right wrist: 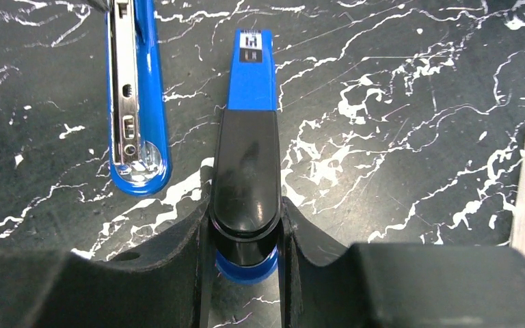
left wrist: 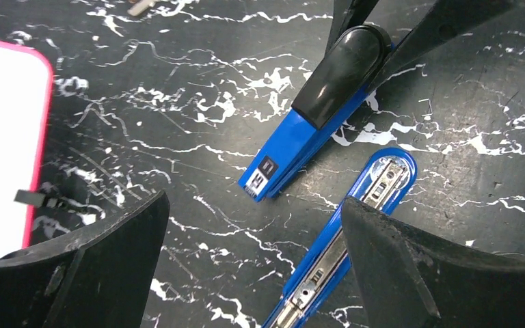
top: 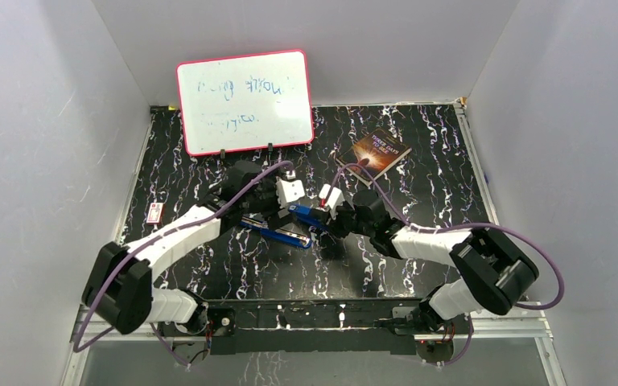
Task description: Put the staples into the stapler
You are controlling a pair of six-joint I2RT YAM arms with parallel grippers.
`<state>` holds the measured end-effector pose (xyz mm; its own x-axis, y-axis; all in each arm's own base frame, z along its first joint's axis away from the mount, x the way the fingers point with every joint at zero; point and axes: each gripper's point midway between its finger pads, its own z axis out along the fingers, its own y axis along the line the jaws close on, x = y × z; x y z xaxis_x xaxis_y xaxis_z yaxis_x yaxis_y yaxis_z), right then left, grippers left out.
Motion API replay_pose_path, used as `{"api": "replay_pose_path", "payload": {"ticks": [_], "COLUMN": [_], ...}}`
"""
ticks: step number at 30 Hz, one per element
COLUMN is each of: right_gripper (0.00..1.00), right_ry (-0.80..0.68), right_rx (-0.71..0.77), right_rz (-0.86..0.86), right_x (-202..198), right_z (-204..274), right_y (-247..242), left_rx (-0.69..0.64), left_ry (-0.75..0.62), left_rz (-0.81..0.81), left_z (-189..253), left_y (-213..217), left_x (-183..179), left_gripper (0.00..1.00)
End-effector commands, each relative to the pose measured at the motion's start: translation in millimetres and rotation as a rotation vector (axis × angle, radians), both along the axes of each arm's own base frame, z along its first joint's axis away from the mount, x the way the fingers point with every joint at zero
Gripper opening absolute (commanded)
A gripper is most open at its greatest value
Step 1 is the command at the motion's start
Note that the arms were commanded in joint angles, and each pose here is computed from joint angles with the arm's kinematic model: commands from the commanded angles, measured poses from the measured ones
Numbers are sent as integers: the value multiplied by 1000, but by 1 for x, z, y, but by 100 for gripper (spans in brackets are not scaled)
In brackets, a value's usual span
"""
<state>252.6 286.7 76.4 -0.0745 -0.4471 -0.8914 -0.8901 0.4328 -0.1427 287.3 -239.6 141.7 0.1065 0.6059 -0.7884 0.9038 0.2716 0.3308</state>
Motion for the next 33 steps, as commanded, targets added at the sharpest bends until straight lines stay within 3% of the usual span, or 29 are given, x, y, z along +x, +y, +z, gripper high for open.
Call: {"api": "replay_pose_path", "payload": {"ticks": [1,6,9,13,16,19,24,33], "right_gripper": [19,42,58,66,68,67,66,63], "right_ry": [-62,-59,-91,-91,-91,-94,19,184], "right_rx": [-6,24,96,153,216,344,508,626], "right_rz": [49,24,-9,-28,-108,-328,-523,-587], "right_x": [12,12,10,1,-3,10,3,-21], "right_z": [10,10,35,54,66,85,73,44], "right_y": [15,14,10,4,-12,-39,-70,-83], "left_rx": [12,43,40,23,29,67,123,121], "left_ry": [-21,-1,0,22,11,-4,16,99], "left_rz": [-113,-133,-139,-169,-212,-276,-377,-478], "left_z": [-3,-13,-14,-14,-15,-23,-41,-56], "left_y": [-20,-24,-26,-33,-43,-61,-86,-110], "left_x": [12,18,18,15,14,9,3,-9], "left_gripper": [95,94,95,95,95,94,92,84]}}
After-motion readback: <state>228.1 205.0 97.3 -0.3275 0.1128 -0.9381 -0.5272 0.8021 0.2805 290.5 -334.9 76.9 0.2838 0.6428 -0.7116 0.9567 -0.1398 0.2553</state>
